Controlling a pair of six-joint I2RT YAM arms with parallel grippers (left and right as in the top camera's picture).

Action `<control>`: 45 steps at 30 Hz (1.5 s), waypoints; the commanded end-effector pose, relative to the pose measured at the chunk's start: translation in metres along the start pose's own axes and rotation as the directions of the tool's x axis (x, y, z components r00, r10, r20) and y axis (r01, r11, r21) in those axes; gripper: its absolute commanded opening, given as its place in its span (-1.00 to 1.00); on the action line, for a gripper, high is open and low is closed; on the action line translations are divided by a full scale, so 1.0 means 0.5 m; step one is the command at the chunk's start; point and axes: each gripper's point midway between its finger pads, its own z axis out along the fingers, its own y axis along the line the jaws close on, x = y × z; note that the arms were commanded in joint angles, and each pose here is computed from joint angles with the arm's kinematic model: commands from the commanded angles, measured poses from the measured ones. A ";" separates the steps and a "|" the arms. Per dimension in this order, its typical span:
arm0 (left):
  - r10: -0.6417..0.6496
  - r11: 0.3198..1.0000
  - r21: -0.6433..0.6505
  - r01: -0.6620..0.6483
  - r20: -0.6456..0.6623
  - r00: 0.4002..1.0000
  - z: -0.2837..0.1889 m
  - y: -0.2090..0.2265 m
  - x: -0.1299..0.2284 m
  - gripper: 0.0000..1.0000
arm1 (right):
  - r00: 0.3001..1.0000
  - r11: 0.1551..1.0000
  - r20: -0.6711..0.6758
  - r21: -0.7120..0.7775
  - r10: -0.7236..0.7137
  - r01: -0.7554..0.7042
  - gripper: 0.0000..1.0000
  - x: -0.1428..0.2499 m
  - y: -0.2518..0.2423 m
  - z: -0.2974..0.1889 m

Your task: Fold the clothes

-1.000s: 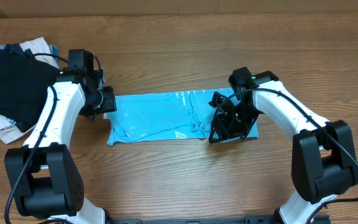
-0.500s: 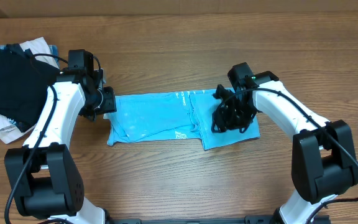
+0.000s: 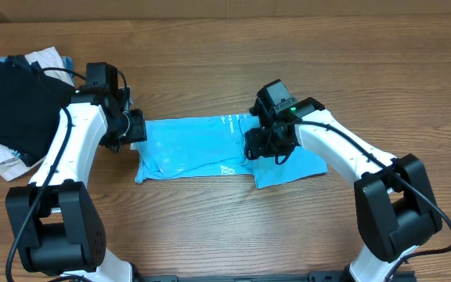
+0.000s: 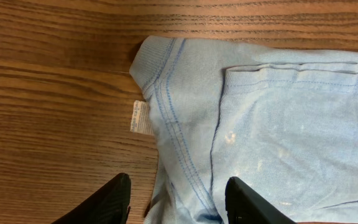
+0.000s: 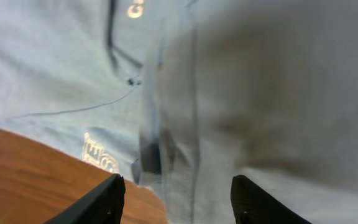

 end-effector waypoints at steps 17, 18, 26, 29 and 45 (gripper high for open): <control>0.001 1.000 0.001 -0.001 0.032 0.999 -0.019 0.001 -0.015 0.06 | 0.993 0.956 -0.004 0.272 -0.118 0.115 0.23 0.005 -0.039 0.051; 0.001 1.000 0.001 -0.001 0.032 0.999 -0.020 0.001 -0.015 0.06 | 0.992 0.951 -0.007 0.284 -0.125 0.122 0.24 0.006 -0.039 0.054; 0.001 1.000 0.001 -0.001 0.033 0.999 -0.019 0.001 -0.015 0.06 | 0.986 0.954 0.017 0.256 -0.163 0.153 0.25 -0.002 -0.006 0.064; 0.001 1.000 0.001 -0.001 0.034 0.999 -0.019 0.001 -0.016 0.06 | 0.985 0.956 0.035 0.249 -0.169 0.155 0.26 -0.017 0.004 0.055; 0.001 1.000 0.001 -0.001 0.033 0.999 -0.019 0.001 -0.015 0.07 | 0.976 0.961 0.071 0.205 -0.204 0.186 0.25 -0.045 0.036 0.043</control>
